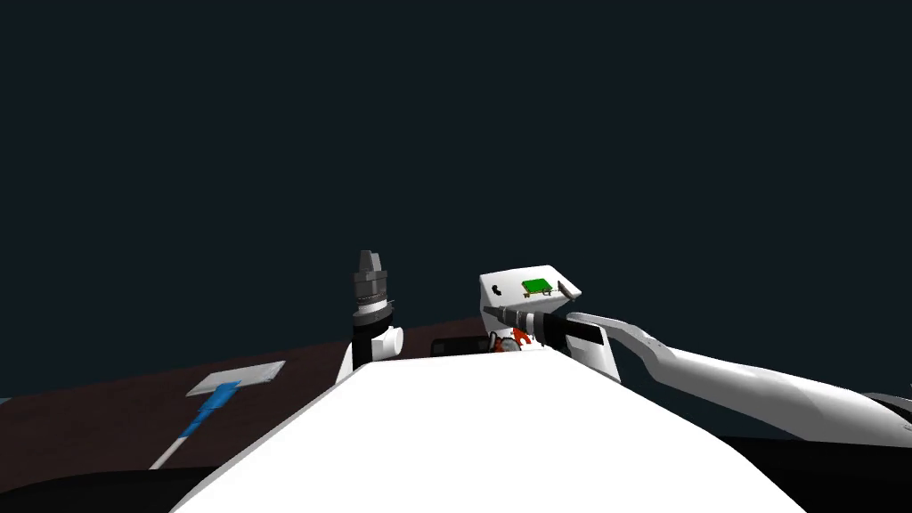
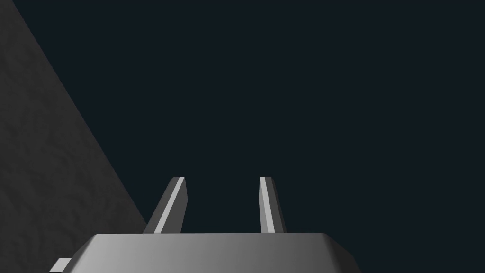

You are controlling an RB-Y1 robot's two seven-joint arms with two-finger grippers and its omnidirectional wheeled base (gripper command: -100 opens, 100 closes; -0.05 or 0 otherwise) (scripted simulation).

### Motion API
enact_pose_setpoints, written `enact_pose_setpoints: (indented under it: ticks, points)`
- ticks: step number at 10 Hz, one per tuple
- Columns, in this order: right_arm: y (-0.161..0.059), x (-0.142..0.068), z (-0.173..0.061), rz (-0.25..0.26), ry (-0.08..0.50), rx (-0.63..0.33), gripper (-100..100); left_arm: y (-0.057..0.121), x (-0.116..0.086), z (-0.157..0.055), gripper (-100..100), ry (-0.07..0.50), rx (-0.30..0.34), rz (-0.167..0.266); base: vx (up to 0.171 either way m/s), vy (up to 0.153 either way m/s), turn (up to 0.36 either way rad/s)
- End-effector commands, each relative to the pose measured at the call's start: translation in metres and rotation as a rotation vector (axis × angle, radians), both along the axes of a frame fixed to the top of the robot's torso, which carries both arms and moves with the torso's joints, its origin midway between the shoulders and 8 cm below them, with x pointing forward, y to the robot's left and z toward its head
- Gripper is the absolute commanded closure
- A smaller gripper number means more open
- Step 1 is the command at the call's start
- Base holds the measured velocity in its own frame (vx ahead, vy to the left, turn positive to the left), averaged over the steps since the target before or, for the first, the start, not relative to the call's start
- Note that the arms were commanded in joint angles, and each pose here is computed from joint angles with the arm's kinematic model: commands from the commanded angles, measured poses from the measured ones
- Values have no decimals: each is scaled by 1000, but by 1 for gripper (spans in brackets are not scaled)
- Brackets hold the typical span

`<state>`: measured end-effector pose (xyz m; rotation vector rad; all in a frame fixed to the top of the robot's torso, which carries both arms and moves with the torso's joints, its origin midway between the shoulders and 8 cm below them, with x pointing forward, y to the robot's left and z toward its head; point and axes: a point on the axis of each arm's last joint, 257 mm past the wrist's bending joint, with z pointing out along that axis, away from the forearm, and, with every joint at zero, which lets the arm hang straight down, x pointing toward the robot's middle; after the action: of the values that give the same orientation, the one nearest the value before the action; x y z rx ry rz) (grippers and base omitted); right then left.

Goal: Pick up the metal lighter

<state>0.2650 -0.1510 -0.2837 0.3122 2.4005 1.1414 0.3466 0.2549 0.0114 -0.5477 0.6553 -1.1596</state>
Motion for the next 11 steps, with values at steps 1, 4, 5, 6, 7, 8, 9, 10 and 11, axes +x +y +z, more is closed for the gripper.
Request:
enact_pose_setpoints:
  ticks: [1, 4, 5, 6, 7, 8, 9, 10, 11]
  points:
    - [-21, -4, -16, 6, 39, -81, -100, 0, 0, 0, 0, 0, 0, 0, 16, -9, 243]
    - [-53, -10, -29, 11, 71, -183, -100, 0, 0, 0, 0, 0, 0, 0, 11, 5, 150]
    - [-75, -15, -38, 11, 100, -251, -100, 0, 0, 0, 0, 0, 0, 0, 18, 16, 233]
    - [-96, -19, -46, 9, 126, -315, -100, 0, 0, 0, 0, 0, 0, 0, 26, 33, 406]
    - [-104, -19, -45, 8, 127, -336, -100, 0, 0, 0, 0, 0, 0, 0, 30, 13, 102]
    - [-128, -22, -50, 3, 151, -402, -100, 0, 0, 0, 0, 0, 0, 0, 26, 35, 167]
    - [-130, -22, -50, 3, 151, -407, -100, 0, 0, 0, 0, 0, 0, 0, 10, 36, 76]
    - [-155, -25, -53, -4, 173, -473, -100, 0, 0, 0, 0, 0, 0, 0, 1, 58, 148]
    - [-155, -25, -53, -4, 173, -473, -100, 0, 0, 0, 0, 0, 0, 0, -2, 46, 89]
